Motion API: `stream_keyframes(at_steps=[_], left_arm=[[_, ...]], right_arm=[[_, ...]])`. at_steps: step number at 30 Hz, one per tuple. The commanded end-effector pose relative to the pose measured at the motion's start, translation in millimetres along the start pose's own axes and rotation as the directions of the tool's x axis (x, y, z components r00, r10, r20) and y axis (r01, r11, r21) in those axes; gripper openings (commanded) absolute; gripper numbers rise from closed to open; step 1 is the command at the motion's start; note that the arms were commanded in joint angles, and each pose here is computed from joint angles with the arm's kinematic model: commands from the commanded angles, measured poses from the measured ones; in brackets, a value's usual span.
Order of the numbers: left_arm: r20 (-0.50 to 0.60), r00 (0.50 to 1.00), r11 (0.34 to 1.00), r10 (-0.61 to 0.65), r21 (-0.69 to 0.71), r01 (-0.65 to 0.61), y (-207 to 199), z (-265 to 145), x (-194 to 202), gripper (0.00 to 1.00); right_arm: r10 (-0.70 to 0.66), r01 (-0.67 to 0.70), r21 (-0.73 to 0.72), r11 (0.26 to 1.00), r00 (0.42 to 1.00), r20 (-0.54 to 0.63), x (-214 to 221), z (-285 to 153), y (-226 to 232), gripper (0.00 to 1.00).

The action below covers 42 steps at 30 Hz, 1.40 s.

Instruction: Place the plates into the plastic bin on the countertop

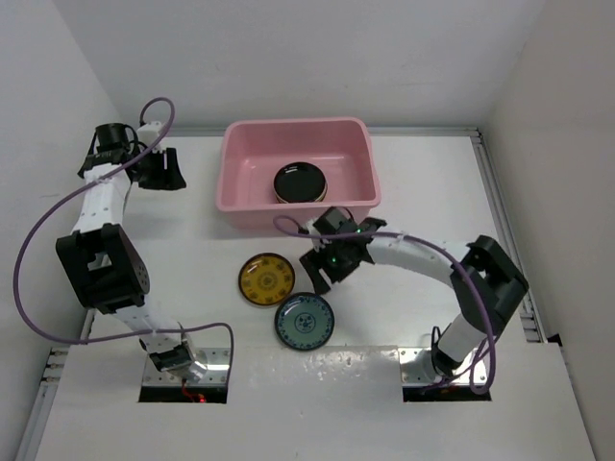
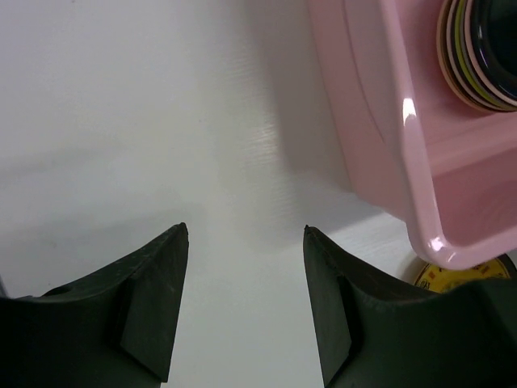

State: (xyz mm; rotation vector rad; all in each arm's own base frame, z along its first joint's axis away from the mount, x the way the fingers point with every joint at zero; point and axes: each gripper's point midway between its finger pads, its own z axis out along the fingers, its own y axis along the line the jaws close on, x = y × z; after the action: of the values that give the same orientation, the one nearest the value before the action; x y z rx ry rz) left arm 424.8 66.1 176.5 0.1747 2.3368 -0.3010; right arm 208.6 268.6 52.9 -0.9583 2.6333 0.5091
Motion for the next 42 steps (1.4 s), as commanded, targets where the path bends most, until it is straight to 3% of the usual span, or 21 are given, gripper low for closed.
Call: stream_keyframes(at_steps=[1, 3, 13, 18, 23, 29, 30, 34, 35, 37, 40, 42], left_arm=[[0.068, 0.995, 0.998, 0.066, 0.018, -0.068, -16.4, -19.6, -11.4, 0.61], [0.058, 0.996, 0.998, 0.061, 0.022, -0.062, -19.4, -20.7, -3.3, 0.61], [0.063, 0.994, 0.996, 0.091, 0.019, -0.092, -30.8, -35.5, 11.5, 0.61], [0.063, 0.994, 0.996, 0.091, 0.019, -0.092, -32.2, -36.9, 13.5, 0.61], [0.071, 0.993, 0.995, 0.095, 0.016, -0.097, -33.1, -39.6, 11.7, 0.61], [0.08, 0.993, 0.996, 0.091, 0.013, -0.093, -32.1, -40.2, 5.8, 0.61], [0.08, 0.993, 0.996, 0.091, 0.013, -0.093, -32.1, -40.2, 5.8, 0.61], [0.076, 0.993, 0.996, 0.091, 0.003, -0.092, -29.1, -39.0, 4.6, 0.61], [0.072, 0.993, 0.996, 0.091, -0.007, -0.091, -27.3, -39.1, 5.1, 0.61], [0.068, 0.994, 0.996, 0.091, -0.016, -0.09, -24.3, -37.5, 4.1, 0.61], [0.069, 0.995, 0.997, 0.077, -0.031, -0.075, -17.1, -36.8, 0.2, 0.61], [0.069, 0.995, 0.997, 0.07, -0.038, -0.067, -11.6, -36.4, -0.9, 0.61]], right_arm=[[0.036, -0.036, -0.02, 0.999, 0.999, 0.026, 14.0, 16.3, 10.1, 0.69], [0.05, -0.048, -0.037, 0.998, 0.997, 0.056, 10.8, 25.2, 16.2, 0.68], [0.111, -0.11, -0.09, 0.99, 0.994, 0.009, 63.8, 61.2, 31.4, 0.38], [0.109, -0.109, -0.025, 0.994, 0.994, 0.014, 67.8, 57.2, 18.8, 0.02], [0.048, -0.047, -0.014, 0.999, 0.998, 0.041, 61.1, 22.3, 15.7, 0.0], [0.041, -0.004, -0.135, 0.991, 0.961, 0.272, -19.3, -63.9, 36.6, 0.0], [0.068, -0.014, -0.147, 0.989, 0.927, 0.37, -53.4, -93.1, 32.0, 0.0], [0.159, -0.084, -0.168, 0.982, 0.848, 0.505, -119.1, -137.9, 8.6, 0.0], [0.185, -0.115, -0.158, 0.981, 0.804, 0.565, -142.4, -159.3, -10.2, 0.0], [0.236, -0.181, -0.152, 0.972, 0.749, 0.619, -181.3, -169.3, -36.9, 0.0], [0.354, -0.354, -0.134, 0.926, 0.685, 0.637, -217.0, -149.0, -96.6, 0.0], [0.388, -0.392, -0.15, 0.908, 0.65, 0.653, -232.9, -142.6, -114.8, 0.0]])
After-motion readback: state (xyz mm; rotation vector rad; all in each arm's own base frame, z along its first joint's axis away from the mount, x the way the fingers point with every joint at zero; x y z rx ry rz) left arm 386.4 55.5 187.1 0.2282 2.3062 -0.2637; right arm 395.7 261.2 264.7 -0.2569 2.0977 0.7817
